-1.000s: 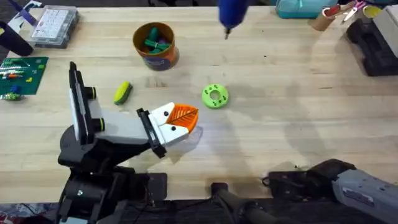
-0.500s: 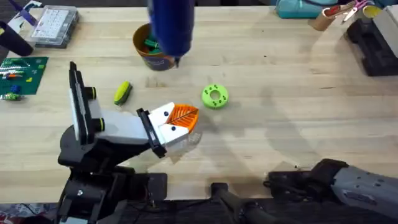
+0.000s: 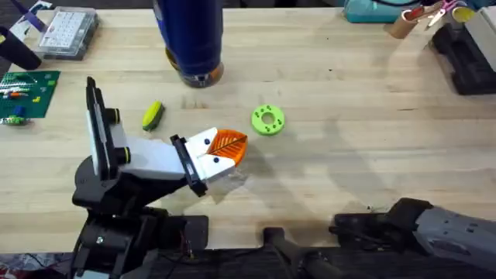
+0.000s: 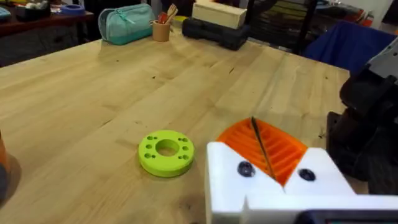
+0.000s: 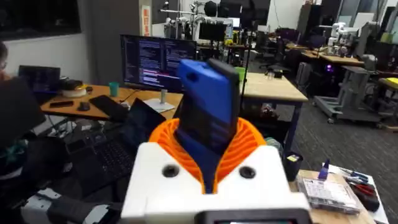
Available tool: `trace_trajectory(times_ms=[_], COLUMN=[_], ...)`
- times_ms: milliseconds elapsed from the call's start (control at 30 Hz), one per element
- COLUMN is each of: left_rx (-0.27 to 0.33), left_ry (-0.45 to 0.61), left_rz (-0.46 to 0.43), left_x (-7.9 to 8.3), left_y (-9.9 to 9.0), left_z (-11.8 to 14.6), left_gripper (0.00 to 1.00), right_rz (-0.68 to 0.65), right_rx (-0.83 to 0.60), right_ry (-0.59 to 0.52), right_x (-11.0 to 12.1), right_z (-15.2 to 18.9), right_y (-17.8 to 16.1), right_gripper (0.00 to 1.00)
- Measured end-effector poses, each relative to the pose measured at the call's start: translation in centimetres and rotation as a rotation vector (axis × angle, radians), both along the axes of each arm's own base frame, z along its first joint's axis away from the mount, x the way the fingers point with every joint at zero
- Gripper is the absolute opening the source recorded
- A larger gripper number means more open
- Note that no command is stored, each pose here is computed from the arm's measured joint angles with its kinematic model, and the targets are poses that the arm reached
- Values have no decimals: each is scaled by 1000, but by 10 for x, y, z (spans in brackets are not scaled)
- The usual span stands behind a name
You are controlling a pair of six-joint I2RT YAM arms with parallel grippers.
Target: Pick up the gripper from the table and insert it into the empty holder that is missing its gripper. Then pick up a screw, insert it into the mounting hole, and use the screwdriver to tighten it. Finally, clean up the table by picking up the vegetable and placing it into the bucket.
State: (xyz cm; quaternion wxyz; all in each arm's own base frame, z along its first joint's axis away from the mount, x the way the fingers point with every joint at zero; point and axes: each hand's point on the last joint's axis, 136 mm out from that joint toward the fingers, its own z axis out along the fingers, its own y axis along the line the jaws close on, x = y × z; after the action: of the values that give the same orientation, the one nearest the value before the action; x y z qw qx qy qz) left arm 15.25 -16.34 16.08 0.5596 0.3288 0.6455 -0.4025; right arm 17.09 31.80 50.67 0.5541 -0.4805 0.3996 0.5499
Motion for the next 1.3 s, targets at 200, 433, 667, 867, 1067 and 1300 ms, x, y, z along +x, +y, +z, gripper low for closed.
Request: trace_trajectory(times_ms=[200,433,667,867,1067,1300], left_rx=[0,0,0,0,0,0], left_ry=[0,0,0,0,0,0], left_rz=[0,0,0,0,0,0], left_x=[0,0,0,0,0,0], left_y=[0,0,0,0,0,0], left_z=[0,0,0,0,0,0], left_gripper=[18,18,18,18,18,18], right_rz=[13,70,99,114,136,130], right_rx=[-10,-44,40,23,-22,-78], right_ry=[8,29,-62,-11,7,7], right_x=[-2,-7,-19,-16,-18,-15], right_z=[-3,-16,-20,-63,-84,-101], right_y=[2,16,19,23,25,28], right_gripper=[50,52,50,52,50,51])
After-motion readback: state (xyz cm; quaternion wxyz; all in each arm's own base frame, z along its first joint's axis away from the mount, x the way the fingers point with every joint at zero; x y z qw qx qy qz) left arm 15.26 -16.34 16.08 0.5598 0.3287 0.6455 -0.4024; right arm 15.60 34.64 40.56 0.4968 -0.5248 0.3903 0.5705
